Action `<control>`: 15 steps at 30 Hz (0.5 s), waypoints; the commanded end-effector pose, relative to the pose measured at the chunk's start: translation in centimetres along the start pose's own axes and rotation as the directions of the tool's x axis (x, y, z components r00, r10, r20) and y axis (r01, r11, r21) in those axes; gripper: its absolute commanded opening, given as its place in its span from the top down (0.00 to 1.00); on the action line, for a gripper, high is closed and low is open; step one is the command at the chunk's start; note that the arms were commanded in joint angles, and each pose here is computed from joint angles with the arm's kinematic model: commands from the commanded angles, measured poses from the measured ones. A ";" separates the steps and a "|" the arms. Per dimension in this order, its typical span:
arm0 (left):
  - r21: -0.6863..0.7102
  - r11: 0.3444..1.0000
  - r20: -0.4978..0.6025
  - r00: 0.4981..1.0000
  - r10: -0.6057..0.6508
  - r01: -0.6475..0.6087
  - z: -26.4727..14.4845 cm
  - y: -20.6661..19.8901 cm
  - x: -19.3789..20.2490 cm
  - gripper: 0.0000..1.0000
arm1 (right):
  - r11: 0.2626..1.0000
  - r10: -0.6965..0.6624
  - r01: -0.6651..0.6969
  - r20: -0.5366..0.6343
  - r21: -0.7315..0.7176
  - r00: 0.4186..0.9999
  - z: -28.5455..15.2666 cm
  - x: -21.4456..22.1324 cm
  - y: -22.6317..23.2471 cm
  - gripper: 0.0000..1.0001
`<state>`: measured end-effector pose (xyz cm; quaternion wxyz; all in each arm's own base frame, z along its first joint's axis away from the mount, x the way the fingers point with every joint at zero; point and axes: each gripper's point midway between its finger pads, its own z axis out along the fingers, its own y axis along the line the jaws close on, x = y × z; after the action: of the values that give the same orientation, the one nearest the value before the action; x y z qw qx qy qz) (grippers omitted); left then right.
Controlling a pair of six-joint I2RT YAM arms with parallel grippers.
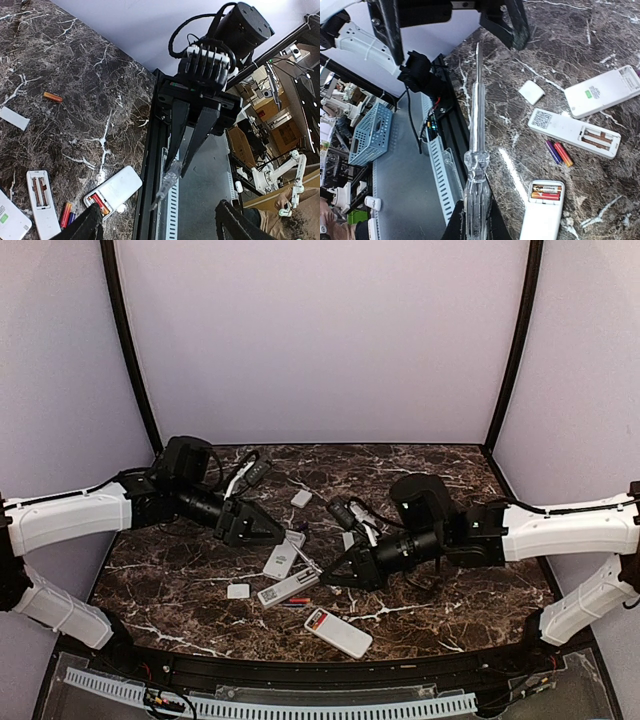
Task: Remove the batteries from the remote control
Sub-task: Pass from the right arm to the left
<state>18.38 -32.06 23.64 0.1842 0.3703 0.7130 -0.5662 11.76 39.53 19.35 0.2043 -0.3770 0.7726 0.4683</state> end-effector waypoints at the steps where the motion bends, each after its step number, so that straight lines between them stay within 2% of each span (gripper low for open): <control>1: 0.043 0.997 -0.033 0.998 0.058 -0.056 0.5 -1.6 1.1 0.23 | 0.983 0.008 0.002 0.056 -0.181 0.998 -1.0 -1.9 3.1 1.00; 4: 0.076 0.995 -0.063 0.995 0.075 -0.071 1.1 -2.5 1.7 0.24 | 0.977 0.019 -0.008 0.049 -0.215 0.999 -1.2 -2.0 3.6 1.00; 6: 0.101 0.992 -0.070 0.994 0.085 -0.078 1.2 -3.2 1.9 0.31 | 0.974 0.024 -0.013 0.045 -0.225 0.999 -1.2 -2.0 3.6 1.00; 9: 0.134 0.988 -0.063 0.994 0.091 -0.082 1.2 -3.9 1.9 0.48 | 0.968 0.032 -0.021 0.038 -0.250 0.999 -1.3 -1.9 3.9 1.00; 15: 0.187 0.980 -0.060 0.995 0.084 -0.071 1.2 -4.7 1.8 0.68 | 0.960 0.041 -0.036 0.014 -0.279 0.999 -0.9 -1.7 4.1 1.00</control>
<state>14.71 -33.35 24.14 0.1536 0.4210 0.6726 -0.5889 9.91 40.33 22.68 0.1559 -0.3785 0.7193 0.5613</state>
